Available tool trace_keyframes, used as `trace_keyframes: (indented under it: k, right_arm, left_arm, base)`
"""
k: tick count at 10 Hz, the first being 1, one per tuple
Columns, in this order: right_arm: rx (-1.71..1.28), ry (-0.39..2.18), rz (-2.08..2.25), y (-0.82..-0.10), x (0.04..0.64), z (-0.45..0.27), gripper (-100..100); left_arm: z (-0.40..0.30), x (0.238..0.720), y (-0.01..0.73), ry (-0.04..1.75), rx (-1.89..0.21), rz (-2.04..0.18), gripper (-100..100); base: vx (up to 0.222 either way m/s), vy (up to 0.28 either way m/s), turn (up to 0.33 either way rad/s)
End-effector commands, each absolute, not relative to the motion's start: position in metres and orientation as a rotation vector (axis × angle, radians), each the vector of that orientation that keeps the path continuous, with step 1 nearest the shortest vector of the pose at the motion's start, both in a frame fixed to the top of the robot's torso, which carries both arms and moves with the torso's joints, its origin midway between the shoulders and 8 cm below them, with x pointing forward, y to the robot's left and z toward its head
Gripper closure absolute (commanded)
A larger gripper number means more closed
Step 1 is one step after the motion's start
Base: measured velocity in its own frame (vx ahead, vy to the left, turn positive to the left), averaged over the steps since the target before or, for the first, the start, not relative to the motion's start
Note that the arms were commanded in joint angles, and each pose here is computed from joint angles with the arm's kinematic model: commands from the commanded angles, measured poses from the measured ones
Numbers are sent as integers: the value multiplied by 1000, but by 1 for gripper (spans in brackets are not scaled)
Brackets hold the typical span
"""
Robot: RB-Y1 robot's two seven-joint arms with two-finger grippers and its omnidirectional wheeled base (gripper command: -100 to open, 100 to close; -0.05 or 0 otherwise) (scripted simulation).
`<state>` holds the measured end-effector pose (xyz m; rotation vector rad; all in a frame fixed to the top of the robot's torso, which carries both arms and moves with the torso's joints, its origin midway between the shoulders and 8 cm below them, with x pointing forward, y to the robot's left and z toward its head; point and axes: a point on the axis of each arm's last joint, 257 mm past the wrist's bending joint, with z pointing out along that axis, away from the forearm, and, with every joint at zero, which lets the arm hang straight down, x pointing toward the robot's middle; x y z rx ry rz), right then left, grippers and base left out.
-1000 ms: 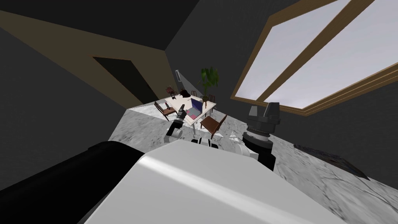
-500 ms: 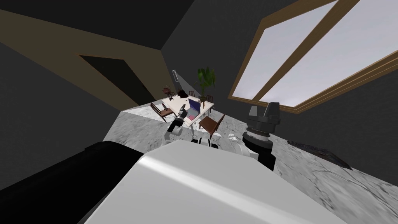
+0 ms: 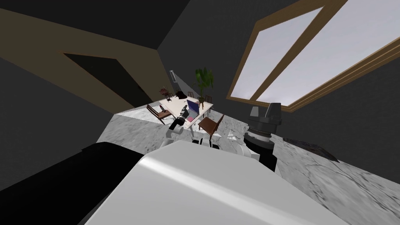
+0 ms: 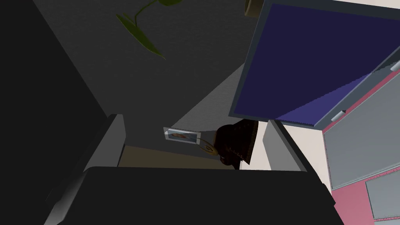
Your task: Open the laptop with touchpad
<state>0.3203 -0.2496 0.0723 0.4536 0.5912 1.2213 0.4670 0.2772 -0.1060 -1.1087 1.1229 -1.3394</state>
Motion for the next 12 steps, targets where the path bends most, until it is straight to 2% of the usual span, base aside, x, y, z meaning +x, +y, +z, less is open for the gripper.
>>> trace_keyframes:
  k: [1,12]
  right_arm:
    - [454,591,1221,-250,320,72,0]
    - [454,591,1221,-250,320,72,0]
  left_arm:
    - [-118,479,283,1154,-1185,-1341,-100]
    - [-165,513,309,1258,-1472,-1276,-100]
  base:
    - [33,-23,-111]
    - [39,-19,-84]
